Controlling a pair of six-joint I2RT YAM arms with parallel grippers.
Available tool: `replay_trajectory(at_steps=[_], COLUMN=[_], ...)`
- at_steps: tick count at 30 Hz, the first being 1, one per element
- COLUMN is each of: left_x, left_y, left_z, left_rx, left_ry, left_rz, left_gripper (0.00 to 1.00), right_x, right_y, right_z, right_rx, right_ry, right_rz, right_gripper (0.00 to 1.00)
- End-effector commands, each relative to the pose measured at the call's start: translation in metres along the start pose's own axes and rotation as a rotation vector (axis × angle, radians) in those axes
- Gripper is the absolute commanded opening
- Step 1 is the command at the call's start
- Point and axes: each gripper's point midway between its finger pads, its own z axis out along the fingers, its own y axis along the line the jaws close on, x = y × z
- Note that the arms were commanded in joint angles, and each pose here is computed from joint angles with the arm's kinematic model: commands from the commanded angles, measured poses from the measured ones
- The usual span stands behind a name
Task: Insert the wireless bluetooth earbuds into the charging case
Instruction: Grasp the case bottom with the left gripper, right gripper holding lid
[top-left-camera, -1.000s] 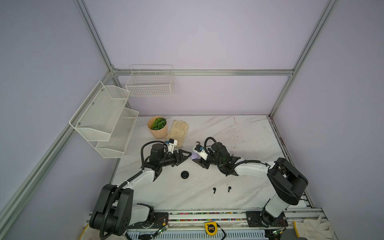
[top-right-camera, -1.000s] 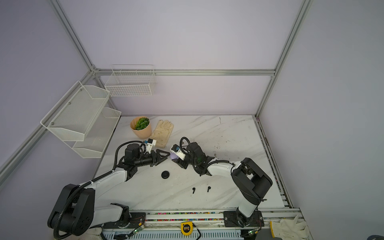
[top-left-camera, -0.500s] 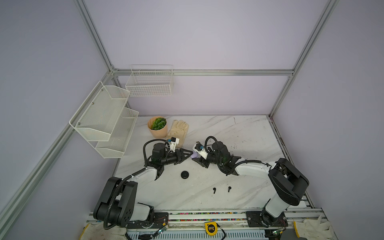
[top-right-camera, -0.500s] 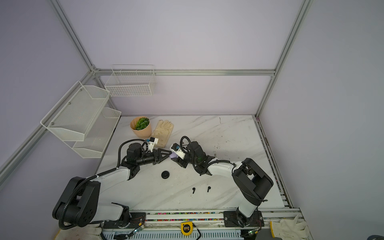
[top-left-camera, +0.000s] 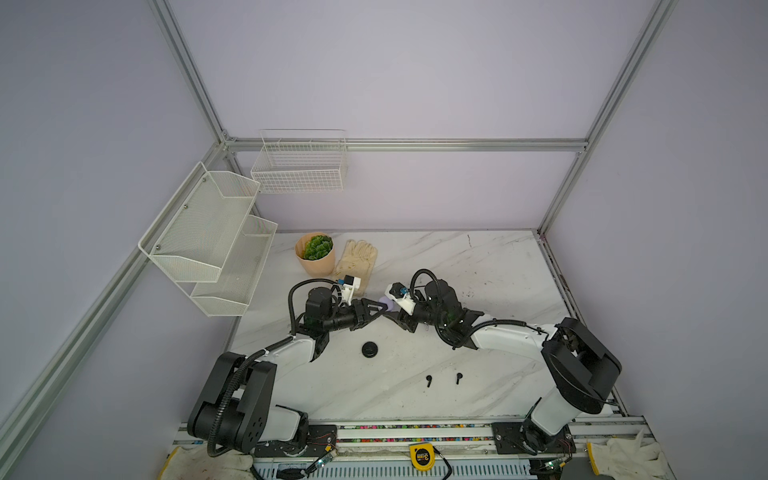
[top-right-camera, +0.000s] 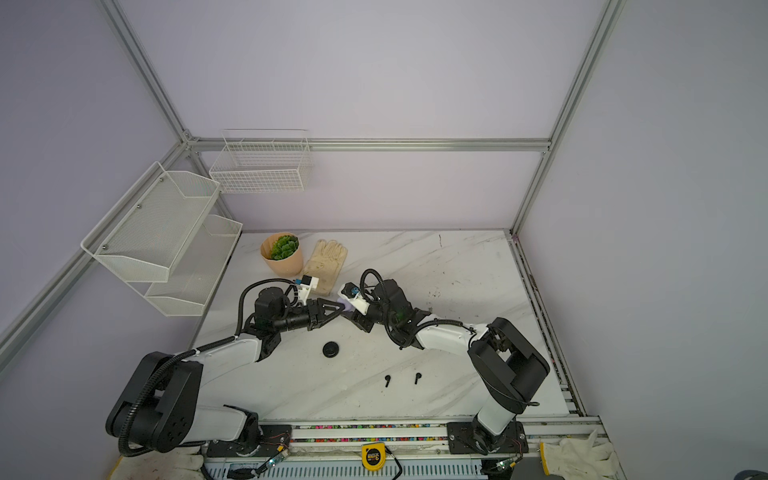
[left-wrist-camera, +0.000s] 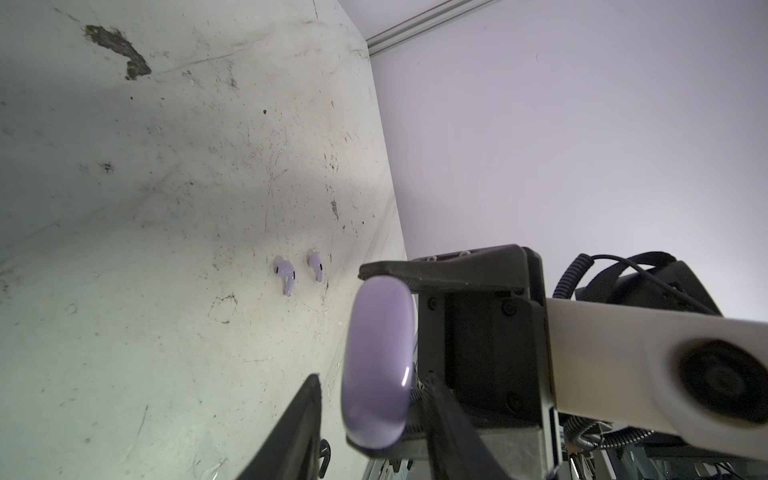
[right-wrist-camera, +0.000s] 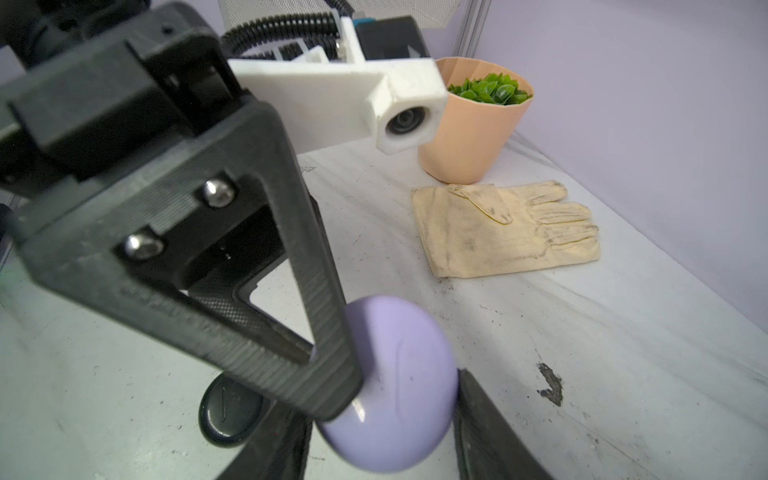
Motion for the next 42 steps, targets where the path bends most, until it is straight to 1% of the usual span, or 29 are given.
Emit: replay_trajectory(at_steps=[1,9,13,20,23,25,28,30,31,33,36,37,39,41,42], left_x=[0.002,-0.001,-0.004,-0.009,-0.009,-0.01,-0.012,-0.012,-0.012,-0.014,-0.014,-0.013,-0.012,-0.011,-0.013], left_y=[-0.009,-0.01,-0.014,-0.019,-0.019,-0.02,-0.026,-0.038,-0.041,-0.04,-0.043,-0.045,-0.049,-0.056,-0.058], left_z=[0.0,-0.001,0.0,-0.001,-0.001,0.0,0.001,0.002,0.002,0.001,0.001,0.004,0.006,0.005,0.002], left_rx=[0.027,0.012,0.016,0.012,0.006,-0.001,-0.013,0.004,0.004,-0.008,0.026,0.042,0.064,0.112,0.13], left_ry=[0.018,0.012,0.01,-0.006,-0.016,-0.029,-0.07,-0.1,-0.11,-0.156,-0.208,-0.195,-0.18,-0.191,-0.221], left_rz=[0.034,0.046,0.05,0.073,0.089,0.105,0.176,0.286,0.325,0.377,0.462,0.484,0.49,0.498,0.498], left_gripper=[0.38,0.3,0.26,0.17,0.14,0.12,0.08,0.07,0.05,0.01,0.0,0.0,0.0,0.0,0.0], right_x=[-0.029,-0.024,-0.026,-0.026,-0.025,-0.032,-0.056,-0.057,-0.058,-0.059,-0.071,-0.068,-0.069,-0.075,-0.078], right_y=[-0.003,-0.001,-0.002,-0.003,-0.003,-0.002,0.004,0.016,0.019,0.015,-0.002,-0.009,-0.016,-0.017,-0.017], right_z=[-0.005,-0.004,-0.005,-0.009,-0.015,-0.026,-0.053,-0.068,-0.075,-0.085,-0.096,-0.098,-0.099,-0.097,-0.097], right_rx=[0.004,-0.003,-0.002,0.01,0.018,0.02,-0.006,-0.053,-0.054,-0.024,0.041,0.055,0.085,0.069,0.056], right_ry=[-0.079,-0.068,-0.066,-0.056,-0.033,-0.016,0.003,0.016,0.019,0.017,-0.015,-0.013,-0.006,-0.011,-0.015], right_rz=[-0.042,-0.042,-0.045,-0.042,-0.026,0.004,0.07,0.115,0.121,0.129,0.113,0.104,0.079,0.066,0.056], right_gripper=[0.53,0.53,0.55,0.72,0.77,0.79,0.82,0.82,0.81,0.81,0.8,0.79,0.78,0.78,0.78])
